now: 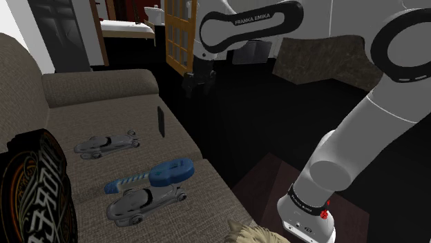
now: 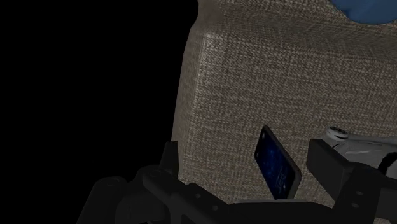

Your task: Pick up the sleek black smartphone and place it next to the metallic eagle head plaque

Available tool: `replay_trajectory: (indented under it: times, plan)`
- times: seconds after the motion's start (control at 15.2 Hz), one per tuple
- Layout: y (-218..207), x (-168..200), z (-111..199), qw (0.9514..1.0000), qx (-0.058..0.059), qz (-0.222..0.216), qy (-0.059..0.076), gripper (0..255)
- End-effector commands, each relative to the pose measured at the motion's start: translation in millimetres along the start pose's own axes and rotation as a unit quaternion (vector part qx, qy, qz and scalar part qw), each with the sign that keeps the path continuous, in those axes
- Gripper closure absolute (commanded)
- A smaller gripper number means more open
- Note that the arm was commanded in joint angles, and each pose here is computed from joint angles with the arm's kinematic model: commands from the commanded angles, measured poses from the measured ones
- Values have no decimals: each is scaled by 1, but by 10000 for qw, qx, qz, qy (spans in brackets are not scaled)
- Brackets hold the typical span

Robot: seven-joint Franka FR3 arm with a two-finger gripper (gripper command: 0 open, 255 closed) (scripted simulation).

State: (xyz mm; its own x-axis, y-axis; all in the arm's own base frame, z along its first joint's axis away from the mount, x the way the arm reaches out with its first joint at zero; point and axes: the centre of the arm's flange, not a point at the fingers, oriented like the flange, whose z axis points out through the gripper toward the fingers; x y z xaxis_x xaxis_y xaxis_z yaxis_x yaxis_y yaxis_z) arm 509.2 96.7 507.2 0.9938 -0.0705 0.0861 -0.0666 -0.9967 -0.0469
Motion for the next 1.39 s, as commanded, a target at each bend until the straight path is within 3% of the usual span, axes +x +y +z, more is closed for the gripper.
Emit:
replay_trajectory:
  times: [0.0,0.92,1.32]
  plan:
    - [-13,21,14,10000,-27,-36,1,0]
    - [-97,163,102,9993,-233,-282,8,0]
    - [-97,165,129,9993,-236,-286,8,0]
